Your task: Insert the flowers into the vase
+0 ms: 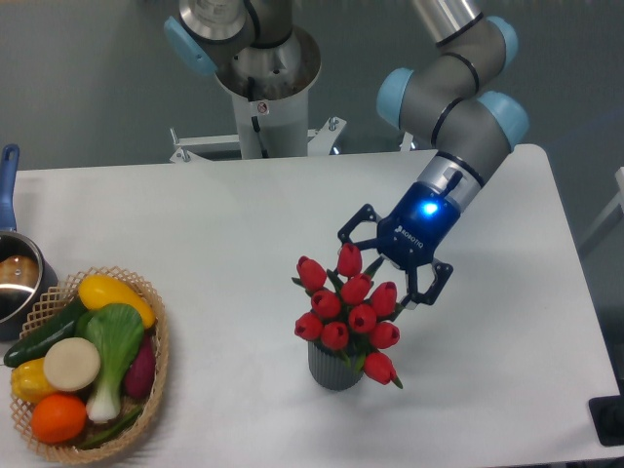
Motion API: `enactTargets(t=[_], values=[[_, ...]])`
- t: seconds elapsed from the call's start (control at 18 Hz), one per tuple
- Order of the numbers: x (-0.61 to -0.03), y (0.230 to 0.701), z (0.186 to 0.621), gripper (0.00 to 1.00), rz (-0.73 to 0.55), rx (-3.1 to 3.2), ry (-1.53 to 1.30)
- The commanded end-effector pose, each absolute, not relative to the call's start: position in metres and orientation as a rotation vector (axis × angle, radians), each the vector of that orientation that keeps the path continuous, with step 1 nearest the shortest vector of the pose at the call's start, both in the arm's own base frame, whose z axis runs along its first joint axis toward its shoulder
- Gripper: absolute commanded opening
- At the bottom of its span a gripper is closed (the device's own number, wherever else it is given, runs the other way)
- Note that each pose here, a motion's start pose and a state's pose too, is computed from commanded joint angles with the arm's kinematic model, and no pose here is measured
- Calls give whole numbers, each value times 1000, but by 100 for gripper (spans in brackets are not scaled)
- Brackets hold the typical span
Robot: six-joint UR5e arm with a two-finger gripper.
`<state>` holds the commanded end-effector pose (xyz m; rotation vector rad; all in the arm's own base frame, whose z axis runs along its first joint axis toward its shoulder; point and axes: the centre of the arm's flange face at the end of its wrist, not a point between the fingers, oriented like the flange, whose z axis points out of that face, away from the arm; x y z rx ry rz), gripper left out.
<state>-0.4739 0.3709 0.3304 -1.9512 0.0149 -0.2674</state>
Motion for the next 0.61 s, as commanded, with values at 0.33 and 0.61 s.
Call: enactTargets(t=[0.33, 0.61], values=[[-493, 323, 351, 100, -116, -2063, -51], [-523, 293, 374, 100, 106, -2305, -95]])
